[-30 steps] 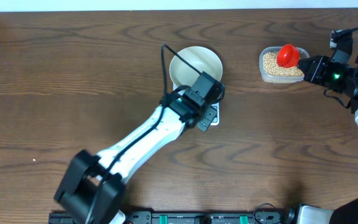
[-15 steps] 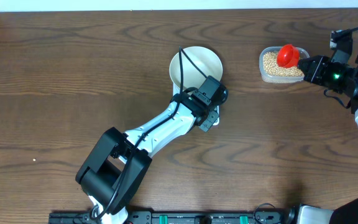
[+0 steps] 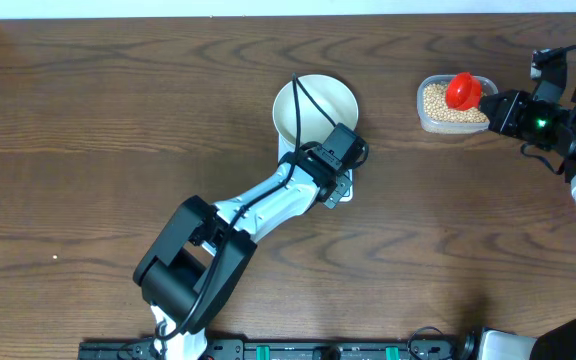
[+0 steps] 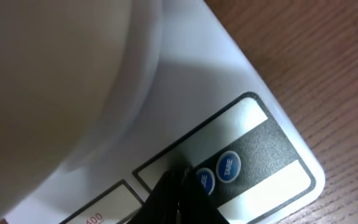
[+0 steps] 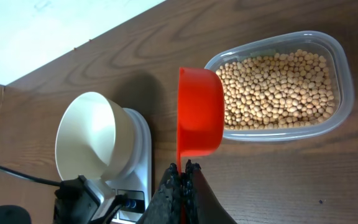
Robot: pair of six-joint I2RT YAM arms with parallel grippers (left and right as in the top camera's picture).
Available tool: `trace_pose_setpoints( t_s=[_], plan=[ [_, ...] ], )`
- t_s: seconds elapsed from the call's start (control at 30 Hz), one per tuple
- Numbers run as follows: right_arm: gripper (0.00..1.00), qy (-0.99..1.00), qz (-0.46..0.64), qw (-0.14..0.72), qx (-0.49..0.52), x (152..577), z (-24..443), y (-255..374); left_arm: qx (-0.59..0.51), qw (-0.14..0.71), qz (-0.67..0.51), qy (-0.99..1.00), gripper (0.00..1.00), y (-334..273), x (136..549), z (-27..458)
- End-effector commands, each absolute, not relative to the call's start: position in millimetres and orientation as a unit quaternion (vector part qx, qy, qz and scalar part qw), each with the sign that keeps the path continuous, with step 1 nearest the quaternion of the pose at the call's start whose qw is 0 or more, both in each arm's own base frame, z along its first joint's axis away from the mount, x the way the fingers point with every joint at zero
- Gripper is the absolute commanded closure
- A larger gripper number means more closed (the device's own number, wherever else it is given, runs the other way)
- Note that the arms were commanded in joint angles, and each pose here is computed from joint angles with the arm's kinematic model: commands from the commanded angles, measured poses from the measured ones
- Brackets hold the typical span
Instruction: Scoop item into bowl and weigh 50g on scale
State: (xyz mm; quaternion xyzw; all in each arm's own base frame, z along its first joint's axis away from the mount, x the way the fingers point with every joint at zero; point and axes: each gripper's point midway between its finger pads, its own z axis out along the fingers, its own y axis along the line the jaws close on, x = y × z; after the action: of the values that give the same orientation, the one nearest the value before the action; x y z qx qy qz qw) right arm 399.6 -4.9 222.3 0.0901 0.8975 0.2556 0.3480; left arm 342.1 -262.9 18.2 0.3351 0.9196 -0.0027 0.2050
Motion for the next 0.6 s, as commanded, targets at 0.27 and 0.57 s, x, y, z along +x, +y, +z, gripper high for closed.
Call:
trace_pose_setpoints(
  t_s=[0.27, 0.57],
  plan=[
    [0.99, 0.898, 0.252, 0.35, 0.085, 399, 222, -6, 0.33, 0.196, 0.013, 0.923, 0.93, -249, 344, 11],
    [0.99, 0.899, 0.25, 0.349, 0.086, 399, 221, -7, 0.327, 0.21, 0.007, 0.921, 0.93, -249, 345, 26]
  ],
)
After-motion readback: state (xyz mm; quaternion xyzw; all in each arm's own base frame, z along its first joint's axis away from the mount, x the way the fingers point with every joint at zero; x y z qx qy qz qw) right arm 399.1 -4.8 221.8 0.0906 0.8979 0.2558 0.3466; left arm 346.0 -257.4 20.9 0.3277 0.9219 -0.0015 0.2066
